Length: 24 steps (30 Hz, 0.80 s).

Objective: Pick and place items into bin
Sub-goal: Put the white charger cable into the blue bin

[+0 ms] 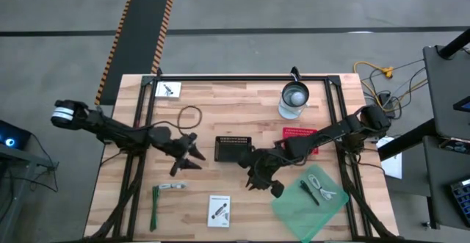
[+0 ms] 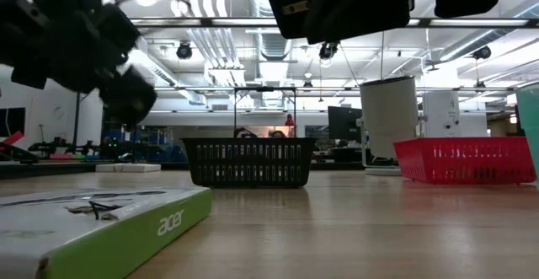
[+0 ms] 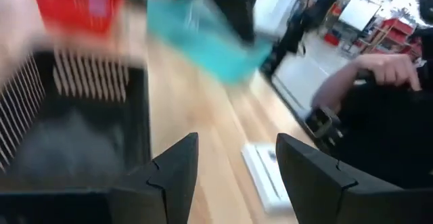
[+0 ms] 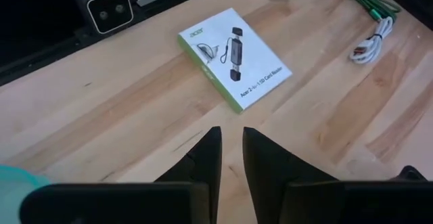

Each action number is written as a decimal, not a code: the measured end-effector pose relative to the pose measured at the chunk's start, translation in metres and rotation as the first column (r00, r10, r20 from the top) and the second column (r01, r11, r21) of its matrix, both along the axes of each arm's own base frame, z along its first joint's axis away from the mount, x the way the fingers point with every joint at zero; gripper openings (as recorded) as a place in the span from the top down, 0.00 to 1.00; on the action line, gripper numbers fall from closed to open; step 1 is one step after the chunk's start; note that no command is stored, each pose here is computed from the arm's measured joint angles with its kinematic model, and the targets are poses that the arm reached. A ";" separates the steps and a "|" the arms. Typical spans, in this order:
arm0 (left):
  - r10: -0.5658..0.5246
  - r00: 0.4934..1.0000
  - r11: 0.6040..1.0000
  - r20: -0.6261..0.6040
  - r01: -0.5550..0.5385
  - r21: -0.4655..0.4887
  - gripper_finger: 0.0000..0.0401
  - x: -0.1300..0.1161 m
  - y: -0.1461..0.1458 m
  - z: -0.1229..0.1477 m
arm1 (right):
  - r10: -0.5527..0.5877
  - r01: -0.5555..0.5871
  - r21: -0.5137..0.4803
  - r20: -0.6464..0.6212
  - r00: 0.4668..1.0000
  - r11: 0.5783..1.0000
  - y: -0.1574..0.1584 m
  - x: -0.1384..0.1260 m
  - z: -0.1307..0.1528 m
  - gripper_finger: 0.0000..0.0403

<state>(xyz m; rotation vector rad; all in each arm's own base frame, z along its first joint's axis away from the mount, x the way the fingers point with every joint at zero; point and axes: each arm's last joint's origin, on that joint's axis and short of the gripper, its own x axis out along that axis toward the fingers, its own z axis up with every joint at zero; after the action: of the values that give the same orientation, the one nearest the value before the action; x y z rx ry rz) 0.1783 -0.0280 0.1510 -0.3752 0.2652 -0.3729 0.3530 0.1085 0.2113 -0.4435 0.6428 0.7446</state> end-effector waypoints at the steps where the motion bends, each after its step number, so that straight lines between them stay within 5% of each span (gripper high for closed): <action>1: -0.011 0.998 0.999 -0.069 0.008 -0.036 0.54 0.002 -0.001 -0.002 | -0.002 0.002 0.000 0.000 1.000 1.000 -0.001 0.000 0.000 0.88; 7: -0.014 0.905 0.998 -0.425 -0.015 -0.065 0.54 0.024 -0.011 0.006 | -0.010 0.010 -0.003 -0.006 1.000 1.000 -0.003 0.000 -0.002 0.88; 13: 0.050 0.724 0.999 -0.688 -0.037 0.033 0.54 0.040 -0.030 0.035 | -0.012 0.012 -0.008 -0.024 1.000 1.000 -0.005 -0.003 -0.008 0.88; 18: 0.122 0.605 0.992 -0.787 -0.042 0.122 0.54 0.046 -0.051 0.058 | -0.012 0.012 -0.013 -0.041 0.999 1.000 -0.005 -0.006 -0.013 0.88; 24: 0.106 0.548 0.990 -0.830 0.020 0.140 0.54 0.048 -0.082 0.066 | -0.020 0.020 -0.009 -0.051 0.999 1.000 -0.005 -0.007 -0.015 0.88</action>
<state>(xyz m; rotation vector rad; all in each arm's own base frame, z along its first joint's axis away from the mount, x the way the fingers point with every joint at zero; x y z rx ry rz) 0.2262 -0.1099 0.2174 -0.4060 1.2390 -0.0891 0.3462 0.1030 0.1958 -0.4262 0.6972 0.7366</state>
